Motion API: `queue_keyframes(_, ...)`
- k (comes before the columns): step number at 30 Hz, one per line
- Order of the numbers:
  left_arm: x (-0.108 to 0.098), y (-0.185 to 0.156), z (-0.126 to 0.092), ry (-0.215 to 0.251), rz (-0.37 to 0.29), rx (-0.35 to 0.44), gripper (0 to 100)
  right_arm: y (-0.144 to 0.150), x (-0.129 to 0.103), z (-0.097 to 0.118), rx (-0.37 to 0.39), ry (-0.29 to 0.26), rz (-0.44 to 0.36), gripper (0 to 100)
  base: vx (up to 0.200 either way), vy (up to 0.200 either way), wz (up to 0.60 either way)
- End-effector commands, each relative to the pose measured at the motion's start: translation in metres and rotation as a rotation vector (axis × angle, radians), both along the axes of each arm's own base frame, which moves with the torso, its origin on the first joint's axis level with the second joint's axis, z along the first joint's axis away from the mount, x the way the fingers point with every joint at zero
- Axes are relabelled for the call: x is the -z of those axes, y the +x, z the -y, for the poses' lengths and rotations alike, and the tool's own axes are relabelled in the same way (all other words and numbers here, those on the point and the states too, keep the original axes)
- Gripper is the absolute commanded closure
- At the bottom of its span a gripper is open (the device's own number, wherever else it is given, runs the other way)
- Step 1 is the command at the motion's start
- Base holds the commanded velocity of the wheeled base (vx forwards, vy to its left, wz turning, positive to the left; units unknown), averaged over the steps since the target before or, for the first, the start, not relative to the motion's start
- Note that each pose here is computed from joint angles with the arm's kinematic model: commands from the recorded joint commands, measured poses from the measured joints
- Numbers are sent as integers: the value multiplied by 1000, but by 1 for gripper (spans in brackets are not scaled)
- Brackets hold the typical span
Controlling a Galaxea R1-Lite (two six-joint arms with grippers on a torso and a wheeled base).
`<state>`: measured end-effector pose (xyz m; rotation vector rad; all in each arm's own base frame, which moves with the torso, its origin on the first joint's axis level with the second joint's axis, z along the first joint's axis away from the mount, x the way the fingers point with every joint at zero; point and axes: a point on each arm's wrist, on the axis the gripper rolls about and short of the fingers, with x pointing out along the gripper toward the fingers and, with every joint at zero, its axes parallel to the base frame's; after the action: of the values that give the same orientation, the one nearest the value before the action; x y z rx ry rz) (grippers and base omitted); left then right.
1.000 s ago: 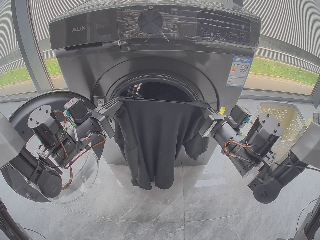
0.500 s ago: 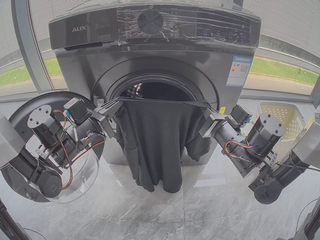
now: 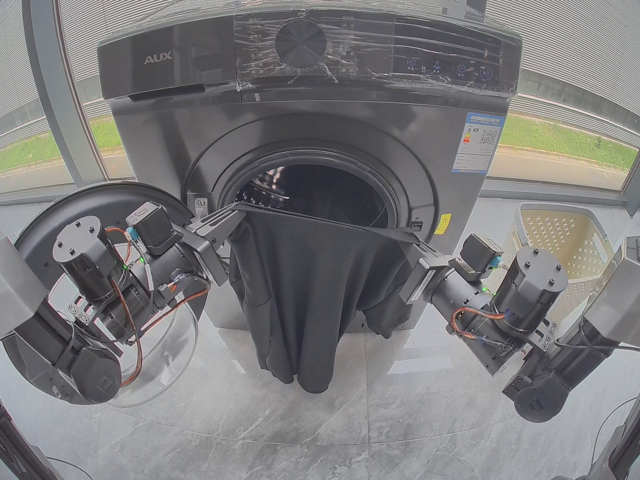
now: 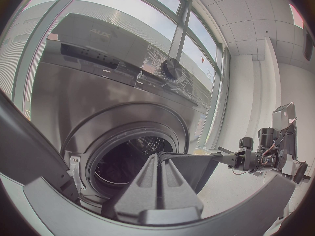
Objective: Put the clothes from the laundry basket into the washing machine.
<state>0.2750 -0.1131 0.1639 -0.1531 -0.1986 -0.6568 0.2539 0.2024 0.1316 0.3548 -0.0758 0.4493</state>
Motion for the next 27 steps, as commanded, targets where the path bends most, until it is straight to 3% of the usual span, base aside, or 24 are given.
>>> queue_keyframes(1, 7, -3, 0, 12, -27, 4, 100, -5, 5, 0, -11, -3, -15, 100, 0, 0, 0)
queue_keyframes(10, 13, -5, 13, 20, -42, 47, 100, -23, 22, 3, -40, -54, -91, 100, 0, 0, 0)
queue_keyframes(11, 13, -5, 16, 19, -43, 55, 100, -29, 25, 1, -57, -67, -106, 0, 0, 0, 0)
queue_keyframes(14, 12, -4, 18, 17, -37, 59, 100, -46, 39, 0, -100, -112, -164, 0, 0, 0, 0)
queue_keyframes(18, 10, -4, 18, 10, -31, 60, 100, -61, 65, 12, -109, -216, -262, 0, 0, 0, 0)
queue_keyframes(20, 9, -4, 19, 10, -29, 60, 100, -62, 72, 13, -109, -238, -287, 0, 0, 0, 0)
queue_keyframes(27, 6, -6, 20, 3, -22, 65, 100, -48, 74, 4, -137, -228, -265, 0, 0, 0, 0)
